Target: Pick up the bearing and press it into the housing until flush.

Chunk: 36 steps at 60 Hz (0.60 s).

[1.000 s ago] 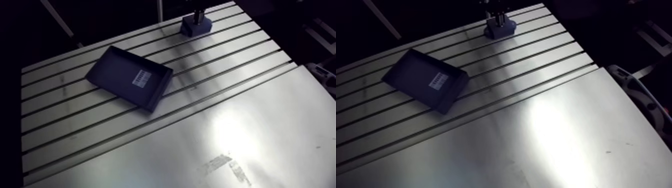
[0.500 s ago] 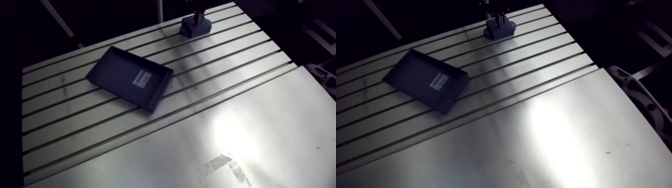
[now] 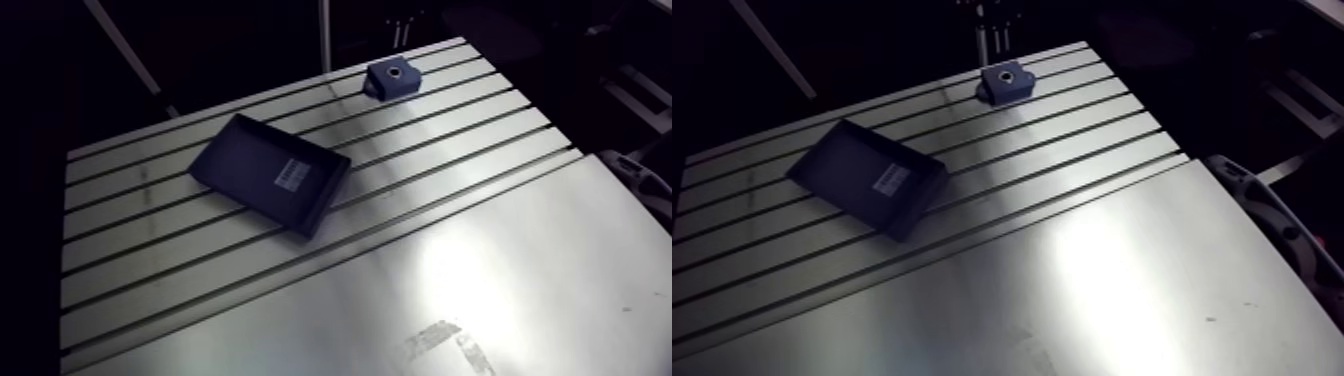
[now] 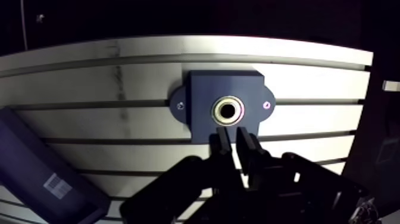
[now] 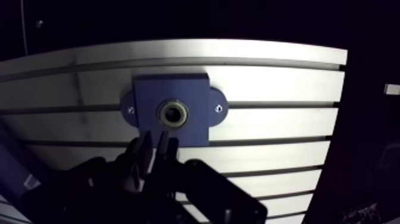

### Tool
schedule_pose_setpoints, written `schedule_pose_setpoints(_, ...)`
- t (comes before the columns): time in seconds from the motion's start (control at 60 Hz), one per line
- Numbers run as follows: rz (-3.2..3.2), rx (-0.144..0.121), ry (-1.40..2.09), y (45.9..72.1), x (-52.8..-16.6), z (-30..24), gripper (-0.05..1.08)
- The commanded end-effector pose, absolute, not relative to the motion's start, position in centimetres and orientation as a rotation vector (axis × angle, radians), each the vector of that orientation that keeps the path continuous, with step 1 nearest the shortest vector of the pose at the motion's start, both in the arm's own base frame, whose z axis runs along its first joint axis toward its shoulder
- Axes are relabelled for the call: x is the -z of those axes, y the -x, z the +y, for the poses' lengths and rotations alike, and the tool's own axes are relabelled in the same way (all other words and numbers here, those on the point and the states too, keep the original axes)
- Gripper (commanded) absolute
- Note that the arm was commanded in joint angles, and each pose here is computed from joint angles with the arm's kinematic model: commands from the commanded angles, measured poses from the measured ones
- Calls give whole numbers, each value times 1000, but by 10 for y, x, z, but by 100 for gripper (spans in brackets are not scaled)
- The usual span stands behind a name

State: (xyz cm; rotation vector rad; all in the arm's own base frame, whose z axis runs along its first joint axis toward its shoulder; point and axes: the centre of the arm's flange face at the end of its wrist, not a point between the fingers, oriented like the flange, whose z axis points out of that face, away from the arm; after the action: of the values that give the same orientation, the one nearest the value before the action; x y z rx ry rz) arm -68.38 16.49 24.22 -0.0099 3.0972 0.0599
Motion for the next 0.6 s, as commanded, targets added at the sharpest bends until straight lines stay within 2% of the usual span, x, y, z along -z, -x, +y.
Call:
schedule_pose_setpoints(0.017, 3043, -19, 9, 674, -279, 148, 0)
schedule_pose_setpoints(0.05, 3036, -12, 11, 670, -290, 143, 0)
schedule_pose_setpoints(0.133, 3043, -17, -27, 660, -318, 137, 0)
schedule_pose_setpoints(0.2, 3057, -31, -90, 653, -343, 127, 0)
schedule_pose_setpoints(0.233, 3079, -45, -101, 647, -369, 102, 0)
schedule_pose_setpoints(0.267, 3086, -52, -93, 645, -380, 87, 0)
schedule_pose_setpoints(0.417, 3056, -38, -33, 641, -397, 29, 0)
schedule_pose_setpoints(0.5, 3044, -51, 0, 638, -403, 3, 0)
schedule_pose_setpoints(0.6, 3066, -61, 8, 628, -422, -2, 1)
